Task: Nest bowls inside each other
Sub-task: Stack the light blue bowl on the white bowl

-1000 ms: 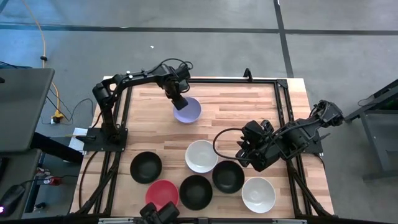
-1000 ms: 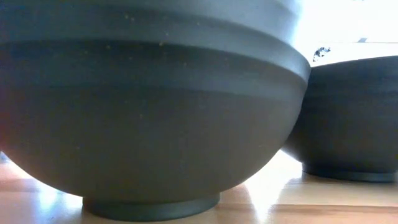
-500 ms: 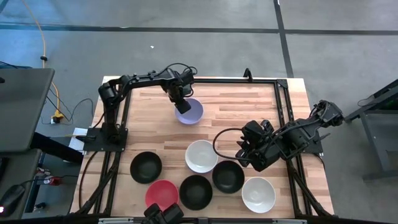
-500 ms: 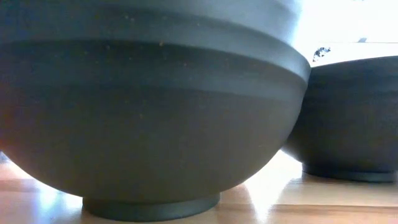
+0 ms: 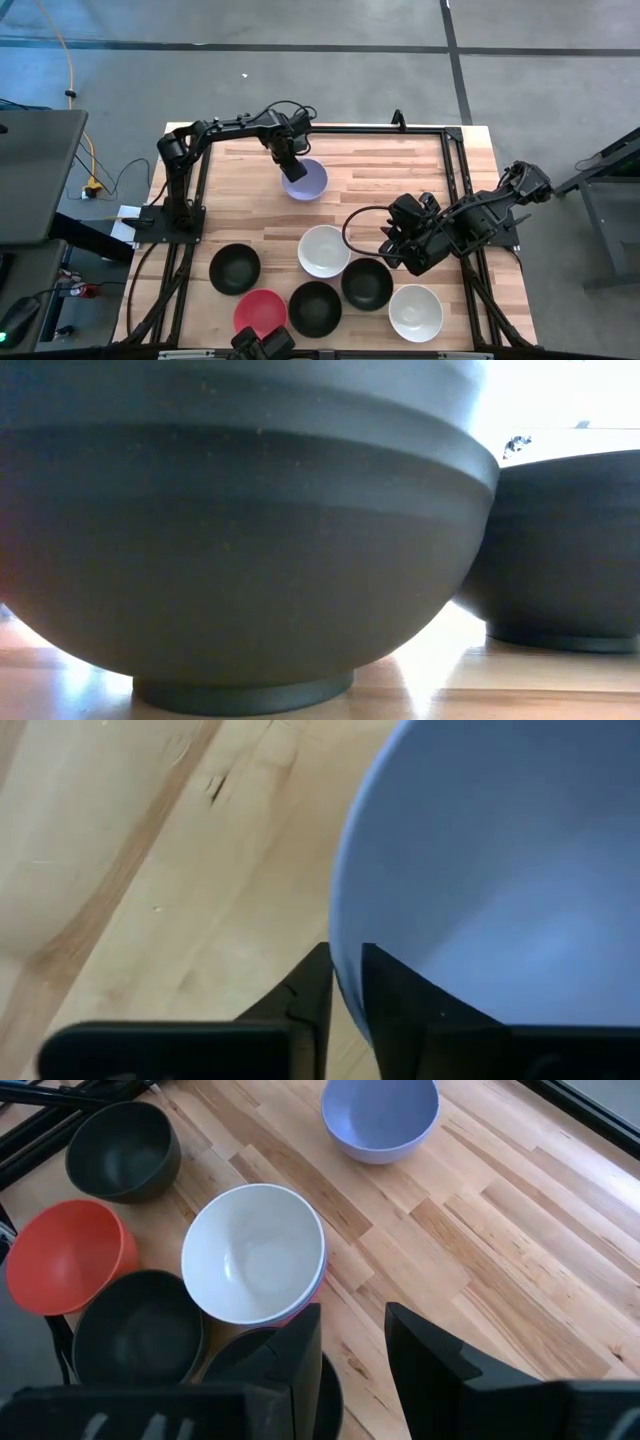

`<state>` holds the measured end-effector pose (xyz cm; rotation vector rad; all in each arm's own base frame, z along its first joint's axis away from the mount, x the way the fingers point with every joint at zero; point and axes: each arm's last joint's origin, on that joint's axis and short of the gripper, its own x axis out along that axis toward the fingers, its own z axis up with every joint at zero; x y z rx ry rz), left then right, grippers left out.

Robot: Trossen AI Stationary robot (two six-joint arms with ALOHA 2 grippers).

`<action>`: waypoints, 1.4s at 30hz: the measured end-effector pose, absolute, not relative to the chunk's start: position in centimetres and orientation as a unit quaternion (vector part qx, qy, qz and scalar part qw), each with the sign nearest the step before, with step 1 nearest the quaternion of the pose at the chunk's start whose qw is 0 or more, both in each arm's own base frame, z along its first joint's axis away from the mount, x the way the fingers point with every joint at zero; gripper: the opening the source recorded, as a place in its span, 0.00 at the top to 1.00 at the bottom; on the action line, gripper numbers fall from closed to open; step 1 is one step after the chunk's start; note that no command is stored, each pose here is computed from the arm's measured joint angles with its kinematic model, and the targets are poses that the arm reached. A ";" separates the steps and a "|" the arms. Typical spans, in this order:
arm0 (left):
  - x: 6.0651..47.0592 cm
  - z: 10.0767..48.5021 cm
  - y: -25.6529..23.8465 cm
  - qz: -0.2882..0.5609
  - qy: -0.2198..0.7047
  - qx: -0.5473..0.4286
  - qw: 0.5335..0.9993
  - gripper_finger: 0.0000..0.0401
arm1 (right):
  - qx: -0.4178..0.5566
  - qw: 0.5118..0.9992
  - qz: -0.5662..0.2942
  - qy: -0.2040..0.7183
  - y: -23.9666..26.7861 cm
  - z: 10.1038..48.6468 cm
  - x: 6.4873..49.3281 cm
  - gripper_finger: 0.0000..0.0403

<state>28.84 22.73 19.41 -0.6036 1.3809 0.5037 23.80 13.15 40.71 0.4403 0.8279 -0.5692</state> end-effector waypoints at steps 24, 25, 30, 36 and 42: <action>28.1 24.9 21.9 0.187 0.634 -0.268 0.701 1.00 | 0.191 0.852 -0.276 0.402 12.5 40.6 23.9 0.74; 28.2 25.5 21.8 0.186 0.636 -0.266 0.700 1.00 | 0.189 0.852 -0.276 0.402 12.5 40.6 24.0 0.74; 29.7 28.6 20.3 0.168 0.626 -0.243 0.722 1.00 | 0.174 0.848 -0.286 0.411 12.2 40.5 23.7 0.74; 32.0 31.0 17.3 0.124 0.604 -0.215 0.757 1.00 | 0.145 0.857 -0.292 0.400 12.8 40.5 23.1 0.74; 33.8 32.1 14.1 0.086 0.594 -0.200 0.774 1.00 | 0.141 0.864 -0.293 0.385 13.4 40.6 22.8 0.74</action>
